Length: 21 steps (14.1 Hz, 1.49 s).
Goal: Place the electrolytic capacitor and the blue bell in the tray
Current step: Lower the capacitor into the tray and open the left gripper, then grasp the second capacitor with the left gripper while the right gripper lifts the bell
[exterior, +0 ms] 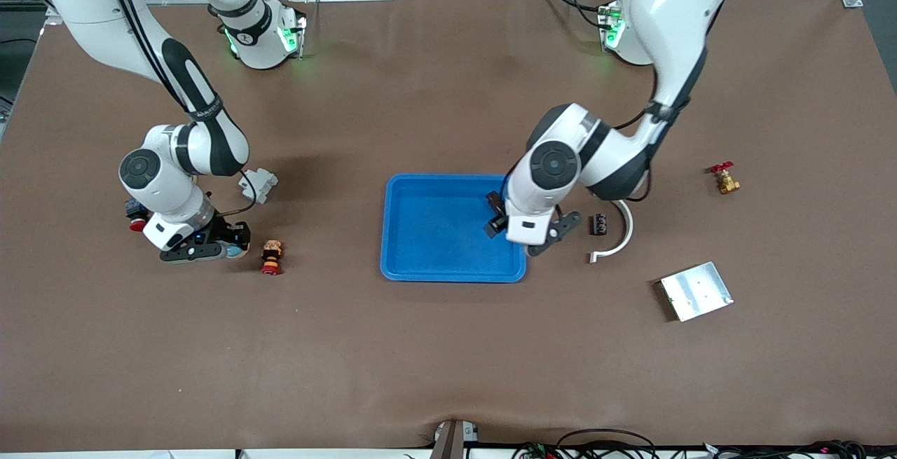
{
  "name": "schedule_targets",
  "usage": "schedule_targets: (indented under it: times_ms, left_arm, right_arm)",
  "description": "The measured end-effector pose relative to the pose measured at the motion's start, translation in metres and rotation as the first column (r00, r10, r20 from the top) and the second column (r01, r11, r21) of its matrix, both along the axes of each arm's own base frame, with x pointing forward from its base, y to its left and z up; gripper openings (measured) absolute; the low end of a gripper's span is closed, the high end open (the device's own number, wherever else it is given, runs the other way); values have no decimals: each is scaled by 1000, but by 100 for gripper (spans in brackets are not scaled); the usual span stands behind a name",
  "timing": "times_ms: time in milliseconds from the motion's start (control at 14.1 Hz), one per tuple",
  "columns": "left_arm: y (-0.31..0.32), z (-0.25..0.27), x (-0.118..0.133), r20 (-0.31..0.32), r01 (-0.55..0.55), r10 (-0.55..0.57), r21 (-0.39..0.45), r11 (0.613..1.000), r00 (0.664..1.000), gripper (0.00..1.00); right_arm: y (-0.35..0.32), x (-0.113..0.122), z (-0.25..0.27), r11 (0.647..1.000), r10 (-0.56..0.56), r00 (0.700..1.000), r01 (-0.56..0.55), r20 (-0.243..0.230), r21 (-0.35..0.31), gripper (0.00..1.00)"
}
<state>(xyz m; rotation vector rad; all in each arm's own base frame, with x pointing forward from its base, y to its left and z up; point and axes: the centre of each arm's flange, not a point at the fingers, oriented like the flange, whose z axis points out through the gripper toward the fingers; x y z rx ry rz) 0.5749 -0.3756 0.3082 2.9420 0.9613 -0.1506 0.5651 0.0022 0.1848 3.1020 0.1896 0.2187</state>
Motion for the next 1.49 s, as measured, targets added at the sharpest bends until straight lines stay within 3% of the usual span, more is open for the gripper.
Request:
schedule_targets:
  times_ms: [283,637,849,1132,1344,1485]
  left_arm:
    - [72,46,35,44,175,-175,-4,984,984,100]
    - [152,45,55,33,431,-430,-16,902,902,100]
    - [172,22,48,20,503,-503,-24,864,864,100]
    - [170,-33,16,76,533,-532,-6,846,844,100]
    - [175,-63,-7,33,540,-539,-15,841,841,100]
    - [180,-73,-16,9,549,-549,-8,836,836,100]
  right_arm:
    - [-1,0,0,1000,-19,1000,19,-12,10,63]
    - [1,3,3,999,-31,999,31,-39,21,63]
    - [6,7,10,999,-30,998,31,-53,27,63]
    - [43,11,37,996,-77,993,81,-84,44,63]
    - [78,10,65,990,-121,985,128,-122,50,63]
    - [98,8,78,985,-158,980,166,-123,56,63]
